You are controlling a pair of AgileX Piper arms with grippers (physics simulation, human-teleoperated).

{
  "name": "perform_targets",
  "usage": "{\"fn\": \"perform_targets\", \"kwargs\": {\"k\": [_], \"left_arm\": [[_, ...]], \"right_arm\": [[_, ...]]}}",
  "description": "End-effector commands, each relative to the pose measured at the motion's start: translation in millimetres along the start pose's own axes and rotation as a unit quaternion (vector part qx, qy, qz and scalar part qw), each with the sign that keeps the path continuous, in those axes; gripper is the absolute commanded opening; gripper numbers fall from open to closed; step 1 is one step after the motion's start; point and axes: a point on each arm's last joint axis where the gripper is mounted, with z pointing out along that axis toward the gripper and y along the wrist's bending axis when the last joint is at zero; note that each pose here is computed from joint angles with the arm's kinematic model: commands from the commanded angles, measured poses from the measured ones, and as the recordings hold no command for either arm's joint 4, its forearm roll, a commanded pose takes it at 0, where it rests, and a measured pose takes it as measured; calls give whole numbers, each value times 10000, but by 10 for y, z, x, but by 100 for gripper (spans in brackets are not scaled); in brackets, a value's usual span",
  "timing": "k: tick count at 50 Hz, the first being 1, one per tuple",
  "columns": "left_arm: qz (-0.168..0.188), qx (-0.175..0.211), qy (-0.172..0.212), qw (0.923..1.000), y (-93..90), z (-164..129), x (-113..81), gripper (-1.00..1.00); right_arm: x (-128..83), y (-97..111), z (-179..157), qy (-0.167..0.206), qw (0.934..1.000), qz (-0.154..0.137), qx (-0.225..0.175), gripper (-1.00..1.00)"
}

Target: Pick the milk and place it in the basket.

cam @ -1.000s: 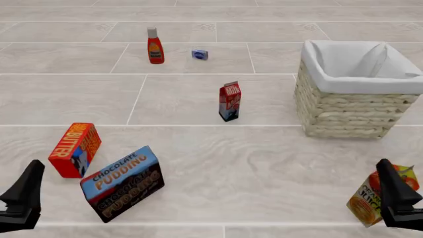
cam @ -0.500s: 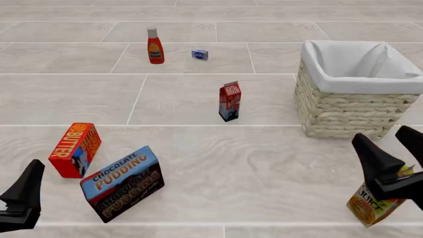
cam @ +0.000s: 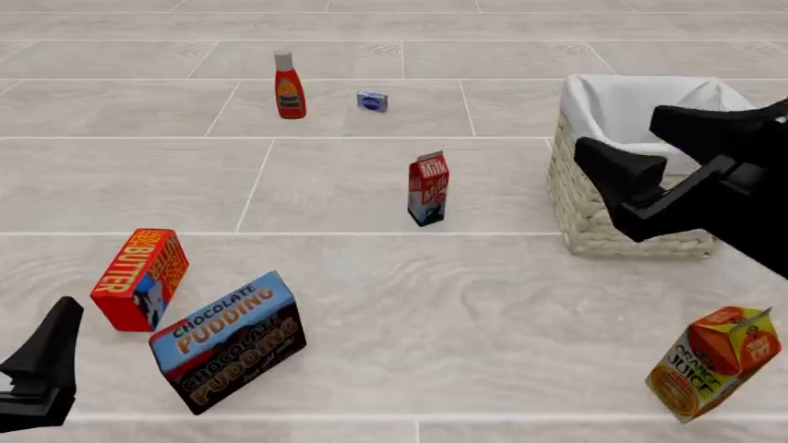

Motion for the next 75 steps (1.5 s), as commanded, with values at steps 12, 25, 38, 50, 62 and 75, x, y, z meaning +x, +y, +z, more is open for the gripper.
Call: {"fn": "perform_targets", "kwargs": {"k": [12,25,38,50,62,75], "left_arm": [[0,0,0,10000,0,0,0,100],[0,0,0,10000,0,0,0,100],[0,0,0,10000,0,0,0,100],[0,0,0,10000,0,0,0,100],[0,0,0,10000,0,0,0,100],[0,0,0,10000,0,0,0,100]], "right_arm": [[-338,2,1013,463,9977,-458,-181,100],[18,120,1851,999,9945,61,-298,100],[185,92,2151,1110,9935,127,-228,100],[564,12,2647,1424,9894,264,-91,100],[743,62,2822,1544,9872,388,-115,100],[891,121,2969,1641,9853,461,-151,100]]}}
